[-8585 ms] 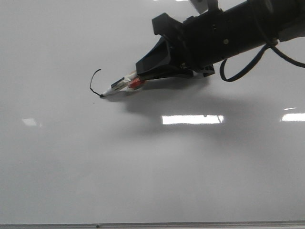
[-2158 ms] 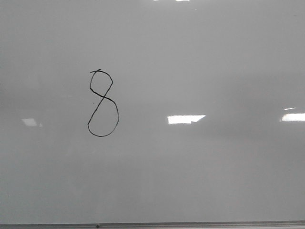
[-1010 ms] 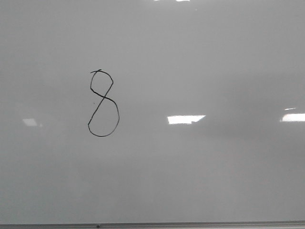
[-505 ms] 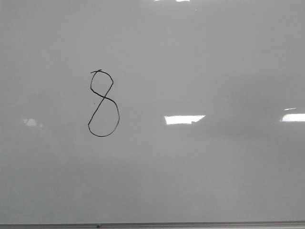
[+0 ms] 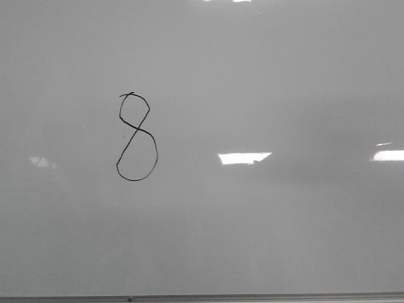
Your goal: Write number 8 on whiteboard
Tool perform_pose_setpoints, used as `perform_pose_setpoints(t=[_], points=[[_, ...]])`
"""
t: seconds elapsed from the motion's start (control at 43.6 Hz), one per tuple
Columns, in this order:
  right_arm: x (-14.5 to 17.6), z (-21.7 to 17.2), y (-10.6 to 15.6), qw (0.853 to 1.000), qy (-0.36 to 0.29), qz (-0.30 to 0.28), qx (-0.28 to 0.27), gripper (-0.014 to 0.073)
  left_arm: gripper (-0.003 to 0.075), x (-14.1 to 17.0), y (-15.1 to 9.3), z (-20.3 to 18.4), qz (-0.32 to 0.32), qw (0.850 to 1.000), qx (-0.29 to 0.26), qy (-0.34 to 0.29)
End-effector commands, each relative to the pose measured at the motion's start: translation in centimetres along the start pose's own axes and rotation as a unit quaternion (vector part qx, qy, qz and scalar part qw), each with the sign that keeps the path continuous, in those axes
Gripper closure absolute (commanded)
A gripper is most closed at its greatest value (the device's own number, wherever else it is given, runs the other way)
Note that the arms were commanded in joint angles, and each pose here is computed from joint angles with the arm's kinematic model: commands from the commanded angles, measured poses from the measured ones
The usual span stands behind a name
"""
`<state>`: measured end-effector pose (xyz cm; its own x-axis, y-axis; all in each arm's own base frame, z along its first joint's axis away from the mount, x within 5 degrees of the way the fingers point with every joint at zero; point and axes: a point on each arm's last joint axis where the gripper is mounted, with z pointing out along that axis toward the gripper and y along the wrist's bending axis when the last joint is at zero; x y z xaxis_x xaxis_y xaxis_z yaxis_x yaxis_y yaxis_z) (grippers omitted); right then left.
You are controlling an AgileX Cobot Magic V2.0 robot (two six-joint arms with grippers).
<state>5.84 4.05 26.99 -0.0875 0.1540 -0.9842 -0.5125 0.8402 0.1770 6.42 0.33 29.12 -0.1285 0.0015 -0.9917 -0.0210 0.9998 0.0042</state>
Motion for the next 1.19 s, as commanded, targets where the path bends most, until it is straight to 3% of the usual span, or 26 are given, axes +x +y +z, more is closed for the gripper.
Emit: perform_pose_setpoints(t=[0.0,0.413,0.574,0.849,1.171], points=[[-1.1,0.0,-0.1,1.000,-0.023,0.008,0.015,0.0662,0.0741,-1.5,-0.2,-0.2,-0.003,0.999,0.011,-0.045],[-1.1,0.0,-0.1,1.000,-0.023,0.008,0.015,0.0662,0.0741,-1.5,-0.2,-0.1,-0.003,0.999,0.012,-0.046],[-1.1,0.0,-0.1,1.000,-0.023,0.008,0.015,0.0662,0.0741,-1.0,-0.5,-0.7,0.000,0.996,0.029,-0.089],[-1.1,0.0,-0.1,1.000,-0.022,0.008,0.014,0.0662,0.0741,3.0,-0.5,-1.2,0.005,0.994,0.031,-0.106],[-1.1,0.0,-0.1,1.000,-0.021,0.008,0.013,0.0662,0.0741,8.2,-0.2,0.0,0.004,0.998,-0.004,-0.066]])
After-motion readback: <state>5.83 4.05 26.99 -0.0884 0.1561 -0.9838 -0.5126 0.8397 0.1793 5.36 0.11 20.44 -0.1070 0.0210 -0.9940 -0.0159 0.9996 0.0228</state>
